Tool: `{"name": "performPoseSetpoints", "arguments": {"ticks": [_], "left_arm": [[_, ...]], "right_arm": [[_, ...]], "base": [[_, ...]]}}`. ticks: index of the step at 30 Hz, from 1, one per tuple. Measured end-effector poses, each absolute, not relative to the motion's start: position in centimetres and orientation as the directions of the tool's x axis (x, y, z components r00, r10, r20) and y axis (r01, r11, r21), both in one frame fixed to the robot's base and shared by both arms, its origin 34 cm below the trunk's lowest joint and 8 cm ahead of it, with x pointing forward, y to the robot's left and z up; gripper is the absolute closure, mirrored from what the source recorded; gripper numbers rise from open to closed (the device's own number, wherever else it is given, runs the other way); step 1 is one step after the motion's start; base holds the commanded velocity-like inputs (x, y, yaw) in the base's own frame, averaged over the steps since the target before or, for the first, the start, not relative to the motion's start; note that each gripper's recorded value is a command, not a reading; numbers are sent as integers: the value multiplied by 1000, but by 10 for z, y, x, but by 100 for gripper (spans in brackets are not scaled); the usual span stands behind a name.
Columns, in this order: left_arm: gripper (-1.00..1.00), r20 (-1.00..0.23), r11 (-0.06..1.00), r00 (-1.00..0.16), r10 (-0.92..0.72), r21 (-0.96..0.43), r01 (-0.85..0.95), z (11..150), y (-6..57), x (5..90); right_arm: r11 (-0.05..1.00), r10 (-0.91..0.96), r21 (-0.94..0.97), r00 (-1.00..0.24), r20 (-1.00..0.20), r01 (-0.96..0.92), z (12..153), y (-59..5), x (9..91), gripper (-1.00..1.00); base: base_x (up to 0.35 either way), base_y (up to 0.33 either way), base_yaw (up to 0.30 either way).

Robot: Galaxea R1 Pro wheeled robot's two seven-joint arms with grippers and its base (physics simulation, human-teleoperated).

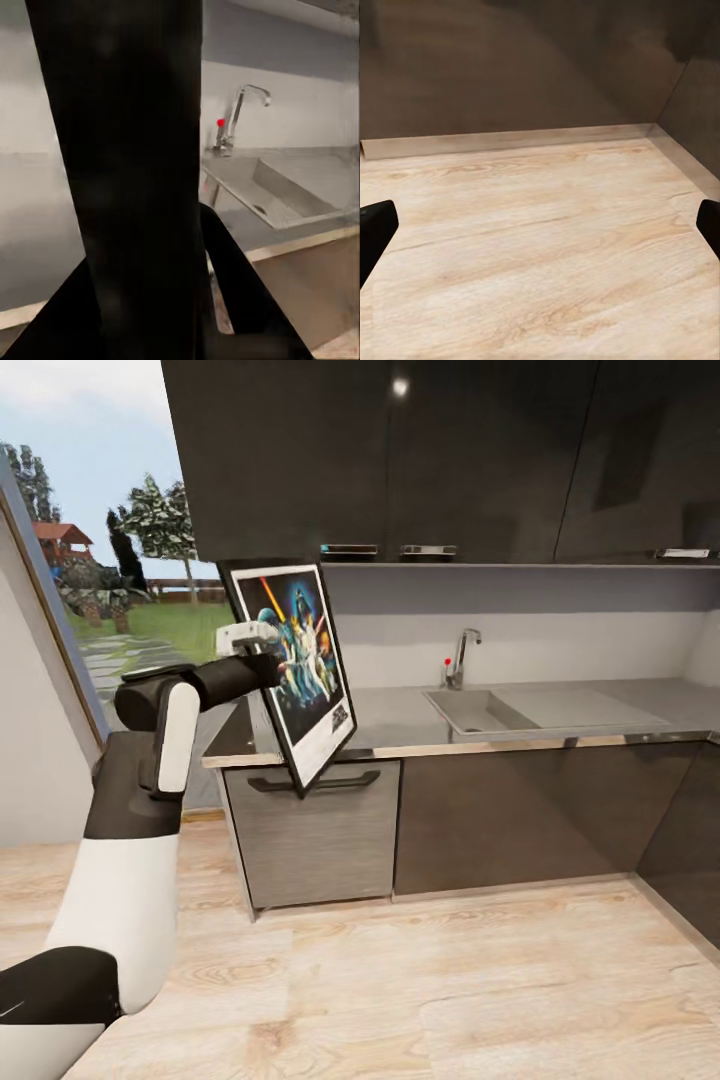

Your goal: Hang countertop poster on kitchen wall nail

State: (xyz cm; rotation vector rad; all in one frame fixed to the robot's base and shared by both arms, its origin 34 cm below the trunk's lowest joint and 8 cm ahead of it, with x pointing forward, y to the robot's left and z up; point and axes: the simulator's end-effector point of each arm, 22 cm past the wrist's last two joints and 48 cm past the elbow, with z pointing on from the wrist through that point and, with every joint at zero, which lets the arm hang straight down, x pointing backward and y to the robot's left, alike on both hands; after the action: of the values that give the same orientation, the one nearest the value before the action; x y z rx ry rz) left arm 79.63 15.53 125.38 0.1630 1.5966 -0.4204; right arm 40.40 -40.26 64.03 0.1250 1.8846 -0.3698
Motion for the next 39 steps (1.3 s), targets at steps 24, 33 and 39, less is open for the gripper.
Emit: {"name": "performPoseSetpoints", "arguments": {"ticks": [24, 33, 39], "left_arm": [[100, -995, 189, -39, 96, -20, 982, 1103, 13, 619], [100, -995, 36, -88, -45, -90, 995, 1109, 51, 581], [100, -993, 8, -98, -63, -99, 995, 1110, 57, 575]], "right_arm": [[978, -146, -70, -399, -905, -198, 652, -337, 448, -100], [923, -105, 66, -412, -905, -380, 715, -356, 450, -100], [858, -102, 119, -392, -914, -500, 775, -341, 456, -100]], "base": [[0, 0, 0], [0, 0, 0], [0, 0, 0]]}}
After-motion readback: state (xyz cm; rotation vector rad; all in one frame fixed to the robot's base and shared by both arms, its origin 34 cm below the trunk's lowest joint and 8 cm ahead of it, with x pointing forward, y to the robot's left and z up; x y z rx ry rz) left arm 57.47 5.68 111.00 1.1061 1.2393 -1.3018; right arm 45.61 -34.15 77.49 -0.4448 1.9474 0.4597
